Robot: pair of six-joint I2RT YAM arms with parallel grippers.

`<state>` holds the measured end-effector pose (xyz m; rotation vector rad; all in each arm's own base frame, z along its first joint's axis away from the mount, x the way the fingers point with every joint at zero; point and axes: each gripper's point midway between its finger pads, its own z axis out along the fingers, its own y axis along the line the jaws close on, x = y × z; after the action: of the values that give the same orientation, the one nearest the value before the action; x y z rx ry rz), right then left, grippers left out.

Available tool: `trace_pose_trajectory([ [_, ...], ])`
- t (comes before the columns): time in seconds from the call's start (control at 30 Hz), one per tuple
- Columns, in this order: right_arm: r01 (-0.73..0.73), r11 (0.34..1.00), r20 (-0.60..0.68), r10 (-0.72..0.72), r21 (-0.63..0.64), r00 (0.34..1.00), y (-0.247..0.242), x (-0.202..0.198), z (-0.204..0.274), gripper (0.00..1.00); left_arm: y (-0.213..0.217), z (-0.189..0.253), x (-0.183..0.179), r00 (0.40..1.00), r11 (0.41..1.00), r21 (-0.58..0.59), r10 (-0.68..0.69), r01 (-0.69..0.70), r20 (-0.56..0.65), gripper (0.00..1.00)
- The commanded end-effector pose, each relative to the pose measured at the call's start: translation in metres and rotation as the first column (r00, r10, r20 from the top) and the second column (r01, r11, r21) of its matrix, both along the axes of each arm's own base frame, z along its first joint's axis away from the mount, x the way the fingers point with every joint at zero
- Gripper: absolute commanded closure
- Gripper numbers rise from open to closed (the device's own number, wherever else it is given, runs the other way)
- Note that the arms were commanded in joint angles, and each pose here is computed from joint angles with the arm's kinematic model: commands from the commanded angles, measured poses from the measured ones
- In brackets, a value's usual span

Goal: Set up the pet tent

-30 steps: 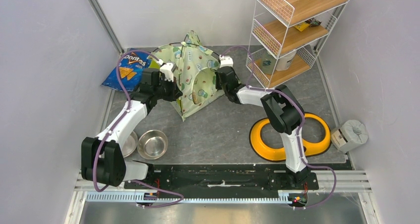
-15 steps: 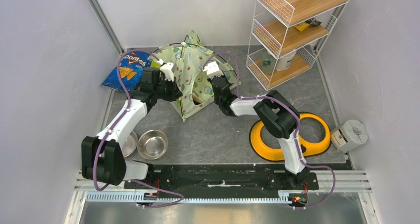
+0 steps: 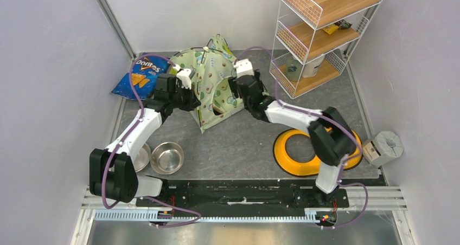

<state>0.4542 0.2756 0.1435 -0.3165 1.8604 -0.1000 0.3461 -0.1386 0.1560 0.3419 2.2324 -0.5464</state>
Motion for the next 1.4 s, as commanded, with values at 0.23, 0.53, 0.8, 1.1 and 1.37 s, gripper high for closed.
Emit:
trace_pose_trajectory([
  [0.23,-0.364,0.867,-0.320,0.471,0.341,0.822,0.038,-0.105,-0.003,0.31,-0.007,0.005,-0.001,1.000,0.998,-0.059,0.005,-0.006,-0.002,0.98],
  [0.53,-0.524,0.765,-0.283,0.633,0.375,0.721,0.091,-0.101,-0.022,0.38,-0.007,0.005,-0.004,1.000,0.998,-0.065,0.002,-0.002,-0.001,0.98],
  [0.8,-0.521,0.755,-0.193,0.624,0.398,0.757,0.118,-0.075,-0.021,0.43,-0.007,0.007,-0.003,1.000,0.998,-0.064,0.002,-0.001,0.003,0.98],
  [1.1,-0.475,0.724,-0.177,0.622,0.499,0.763,0.142,-0.062,-0.028,0.83,-0.010,0.014,-0.003,1.000,0.997,-0.078,-0.010,0.011,0.008,0.98],
  [1.37,-0.342,0.719,-0.252,0.580,0.606,0.775,0.151,-0.065,-0.066,1.00,-0.025,0.040,-0.006,0.997,0.984,-0.166,-0.054,0.062,0.053,0.98],
])
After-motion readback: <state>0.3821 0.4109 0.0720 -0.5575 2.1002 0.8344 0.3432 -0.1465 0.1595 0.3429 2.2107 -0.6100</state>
